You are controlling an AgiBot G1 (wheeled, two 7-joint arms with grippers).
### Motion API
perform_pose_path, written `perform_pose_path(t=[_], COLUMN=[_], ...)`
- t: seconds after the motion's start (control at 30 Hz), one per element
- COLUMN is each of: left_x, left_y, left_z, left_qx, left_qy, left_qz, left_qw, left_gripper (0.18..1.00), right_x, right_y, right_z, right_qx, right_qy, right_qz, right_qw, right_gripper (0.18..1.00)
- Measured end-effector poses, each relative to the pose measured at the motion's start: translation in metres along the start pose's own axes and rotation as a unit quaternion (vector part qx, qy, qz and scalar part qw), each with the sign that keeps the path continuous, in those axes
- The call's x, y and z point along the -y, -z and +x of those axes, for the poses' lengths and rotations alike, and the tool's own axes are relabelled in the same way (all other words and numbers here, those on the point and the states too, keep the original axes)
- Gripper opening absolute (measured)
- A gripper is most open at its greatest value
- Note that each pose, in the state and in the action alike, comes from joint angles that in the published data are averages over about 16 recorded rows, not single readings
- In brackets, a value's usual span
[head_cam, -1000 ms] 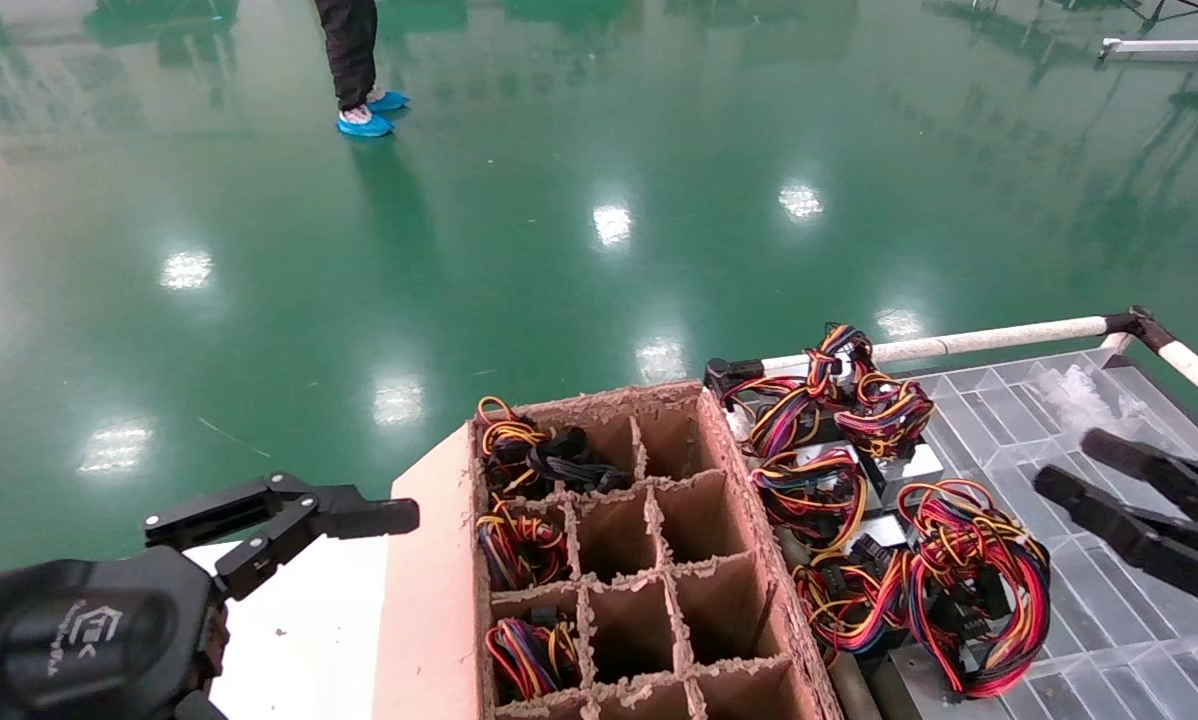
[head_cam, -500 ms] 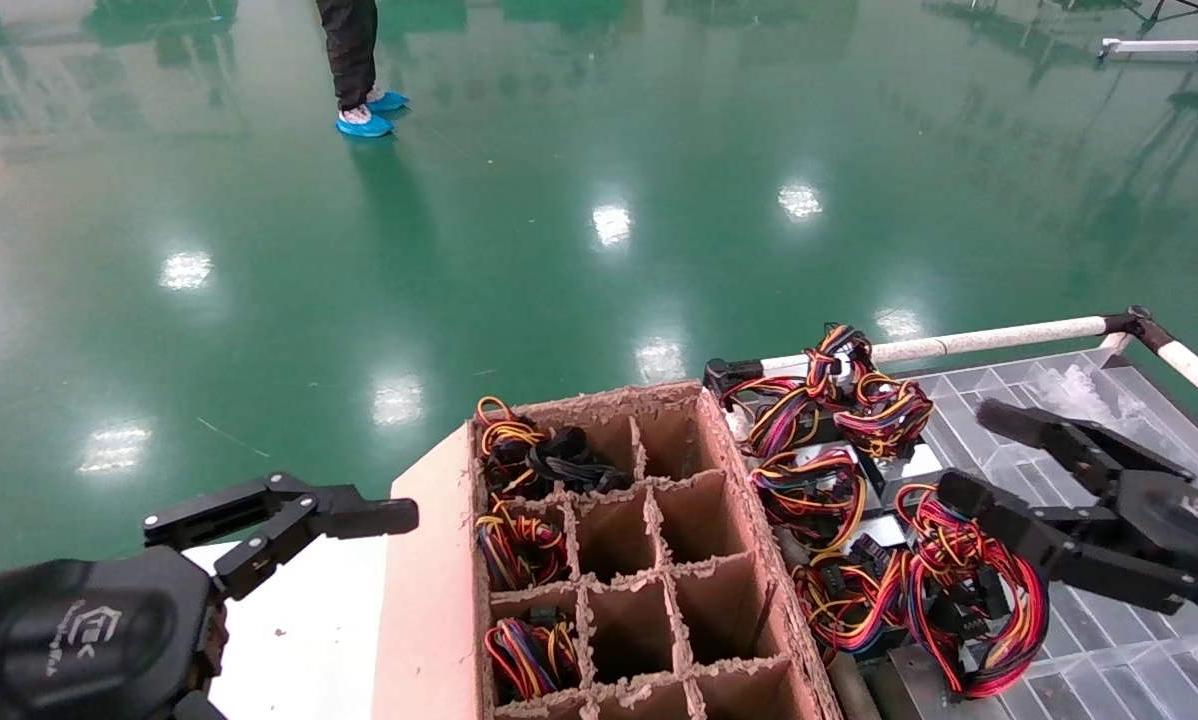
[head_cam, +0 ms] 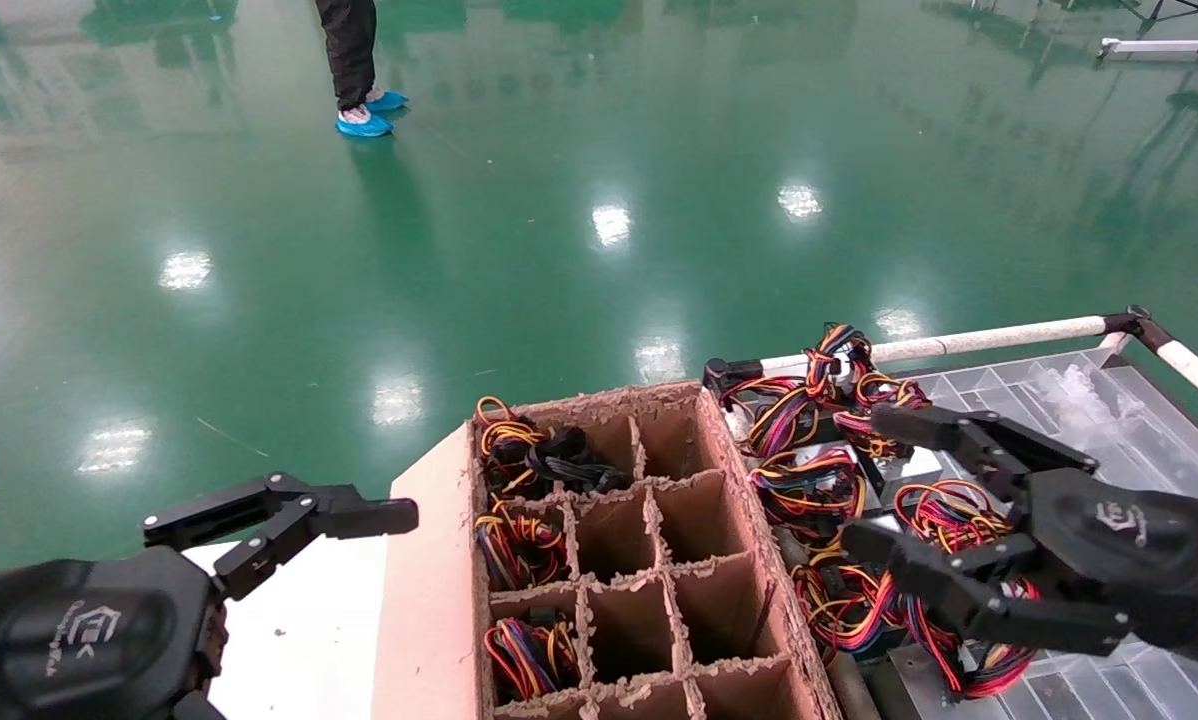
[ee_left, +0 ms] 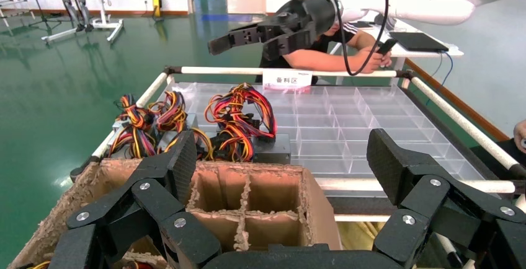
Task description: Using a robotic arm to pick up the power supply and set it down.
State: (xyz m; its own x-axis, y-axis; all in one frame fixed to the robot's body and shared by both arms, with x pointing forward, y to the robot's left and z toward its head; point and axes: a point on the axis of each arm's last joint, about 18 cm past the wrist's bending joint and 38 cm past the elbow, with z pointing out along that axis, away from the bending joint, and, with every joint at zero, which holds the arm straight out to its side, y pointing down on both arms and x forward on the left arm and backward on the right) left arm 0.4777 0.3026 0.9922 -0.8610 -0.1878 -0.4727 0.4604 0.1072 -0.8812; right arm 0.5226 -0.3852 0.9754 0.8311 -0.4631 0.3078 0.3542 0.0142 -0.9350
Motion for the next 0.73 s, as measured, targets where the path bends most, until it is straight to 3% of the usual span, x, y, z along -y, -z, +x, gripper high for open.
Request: perform_pose_path(t=[0.5, 0.73], left_x=[0.0, 0.0], left_y=[0.0, 0.0], left_z=[0.0, 0.0], left_qx=[0.0, 0.0], left_qy=[0.0, 0.0], left_qz=[0.0, 0.0], left_qw=[1.0, 1.0], left_gripper=[1.001, 1.001], right_x=[0.022, 0.026], right_y=[-0.039, -0.047], right_z=[-0.045, -0.056], right_qx=[0.098, 0.119], right_qy=[0.047, 0.06], right_qz=[-0.023, -0.03], right_qw=[0.994, 0.991], right_gripper=[1.0, 1.0])
